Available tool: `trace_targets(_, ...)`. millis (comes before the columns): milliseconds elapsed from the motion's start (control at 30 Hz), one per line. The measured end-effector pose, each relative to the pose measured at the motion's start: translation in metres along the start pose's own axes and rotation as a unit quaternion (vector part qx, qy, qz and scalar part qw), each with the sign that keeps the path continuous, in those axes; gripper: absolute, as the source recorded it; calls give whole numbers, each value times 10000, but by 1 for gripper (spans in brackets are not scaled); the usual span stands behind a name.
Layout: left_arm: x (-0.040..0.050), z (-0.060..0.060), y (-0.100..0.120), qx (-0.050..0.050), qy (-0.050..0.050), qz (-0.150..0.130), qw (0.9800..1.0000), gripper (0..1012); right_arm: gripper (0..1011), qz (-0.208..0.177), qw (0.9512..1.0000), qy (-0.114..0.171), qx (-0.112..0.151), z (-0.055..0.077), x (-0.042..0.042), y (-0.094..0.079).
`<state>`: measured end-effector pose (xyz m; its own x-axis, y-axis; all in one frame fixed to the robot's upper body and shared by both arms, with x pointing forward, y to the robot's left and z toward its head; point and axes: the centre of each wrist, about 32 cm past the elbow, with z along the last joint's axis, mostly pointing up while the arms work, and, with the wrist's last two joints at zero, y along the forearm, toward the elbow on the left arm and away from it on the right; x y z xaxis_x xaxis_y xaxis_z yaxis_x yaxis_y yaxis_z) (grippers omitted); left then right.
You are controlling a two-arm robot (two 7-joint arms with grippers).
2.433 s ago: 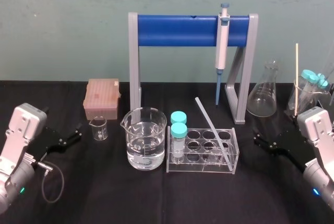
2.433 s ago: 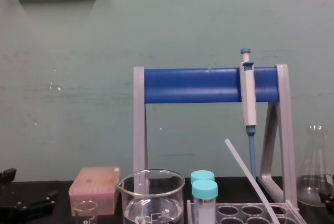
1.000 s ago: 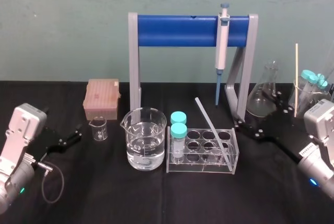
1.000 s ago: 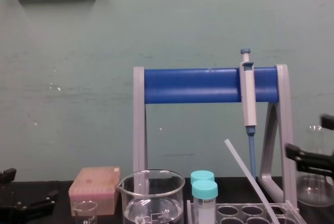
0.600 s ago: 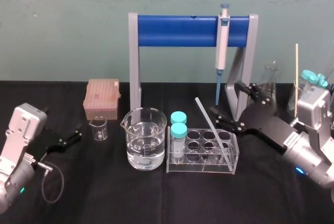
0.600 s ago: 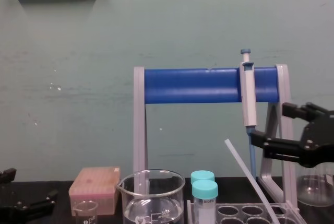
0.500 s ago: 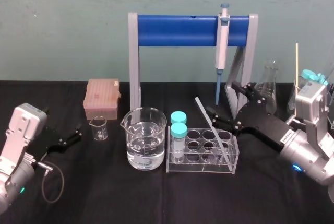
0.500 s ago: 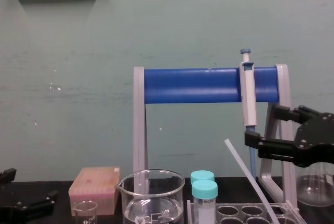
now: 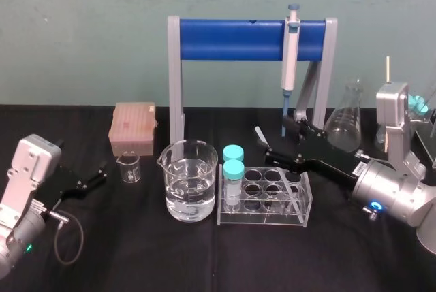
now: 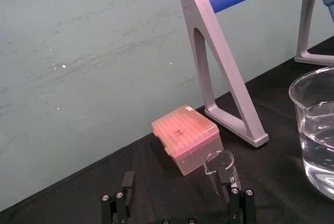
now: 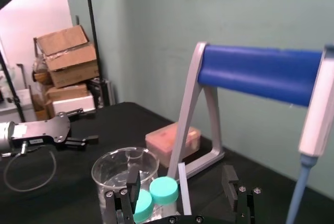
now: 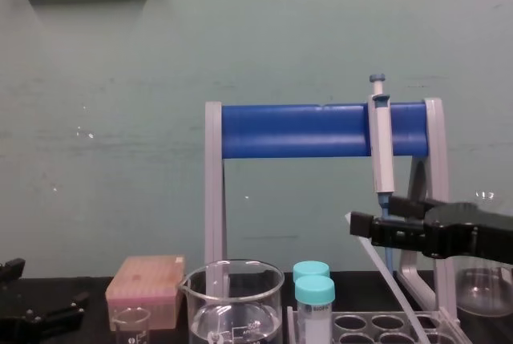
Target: Pick up the stirring rod with one hand, then place it down.
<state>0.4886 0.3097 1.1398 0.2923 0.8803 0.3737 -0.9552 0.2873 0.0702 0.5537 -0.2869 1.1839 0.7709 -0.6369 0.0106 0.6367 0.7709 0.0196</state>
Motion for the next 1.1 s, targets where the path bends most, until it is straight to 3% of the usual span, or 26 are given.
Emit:
trace_targets(333, 0, 0, 0, 0, 0, 0, 10000, 1000, 1004, 93, 9985, 384, -367, -44, 92, 56)
trace_targets(667, 0, 0, 0, 0, 0, 0, 10000, 1000, 1004, 31, 9973, 411, -614, -75, 171, 110)
trace_targets(1100, 0, 0, 0, 0, 0, 0, 10000, 1000, 1004, 78, 9970, 418, -651, -89, 199, 163)
